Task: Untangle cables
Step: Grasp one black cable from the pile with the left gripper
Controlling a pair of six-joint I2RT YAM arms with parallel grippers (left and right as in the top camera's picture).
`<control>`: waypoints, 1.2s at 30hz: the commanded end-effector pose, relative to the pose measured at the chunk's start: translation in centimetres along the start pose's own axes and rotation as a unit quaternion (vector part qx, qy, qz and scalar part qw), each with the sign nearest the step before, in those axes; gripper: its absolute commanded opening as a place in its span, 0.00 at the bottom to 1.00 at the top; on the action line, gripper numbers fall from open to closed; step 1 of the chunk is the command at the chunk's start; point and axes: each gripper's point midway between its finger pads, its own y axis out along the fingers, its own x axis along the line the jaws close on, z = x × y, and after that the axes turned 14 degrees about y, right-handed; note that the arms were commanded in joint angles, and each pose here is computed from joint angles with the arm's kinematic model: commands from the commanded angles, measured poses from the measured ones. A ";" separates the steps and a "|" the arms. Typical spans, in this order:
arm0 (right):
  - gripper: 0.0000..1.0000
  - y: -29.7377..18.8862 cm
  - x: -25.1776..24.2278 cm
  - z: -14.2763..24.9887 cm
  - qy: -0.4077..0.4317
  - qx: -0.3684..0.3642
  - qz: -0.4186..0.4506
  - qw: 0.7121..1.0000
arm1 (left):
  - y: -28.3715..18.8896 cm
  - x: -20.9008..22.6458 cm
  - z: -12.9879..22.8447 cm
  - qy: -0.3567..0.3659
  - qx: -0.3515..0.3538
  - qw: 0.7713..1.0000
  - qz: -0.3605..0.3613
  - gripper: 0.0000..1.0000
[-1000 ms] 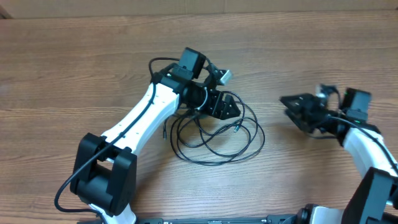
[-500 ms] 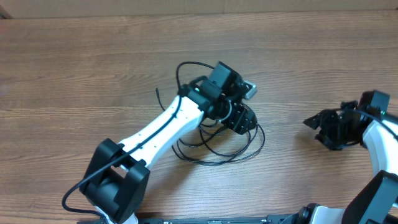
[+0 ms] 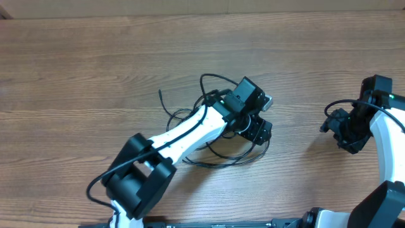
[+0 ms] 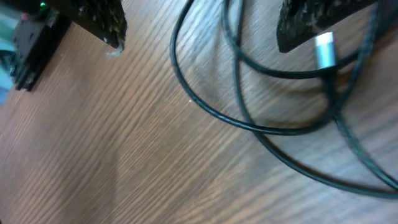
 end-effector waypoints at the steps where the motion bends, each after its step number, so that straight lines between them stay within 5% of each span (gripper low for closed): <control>1: 0.65 -0.6 0.3 -0.7 0.000 -0.017 0.000 1.000 | 1.9 -1.3 1.0 -0.060 0.024 0.997 0.046 0.77; 11: 0.66 -0.6 0.6 -1.0 0.000 -0.022 -0.006 1.000 | 5.7 -2.8 3.4 -0.094 0.071 0.987 0.109 0.75; 25: 0.65 -0.6 0.6 -1.0 0.000 -0.023 -0.007 1.000 | 6.1 -4.5 3.7 -0.081 0.076 0.985 0.129 0.49; 33: 0.66 -0.6 0.8 -0.9 -0.002 -0.019 -0.013 1.000 | 6.7 -6.1 4.3 -0.064 0.087 0.985 0.132 0.46; 35: 0.66 -0.6 0.8 -0.9 -0.002 -0.019 -0.013 1.000 | 6.7 -6.2 4.4 -0.062 0.088 0.985 0.132 0.40; 36: 0.65 -0.6 0.8 -0.9 -0.002 -0.019 -0.013 1.000 | 6.7 -6.2 4.4 -0.062 0.088 0.985 0.133 0.29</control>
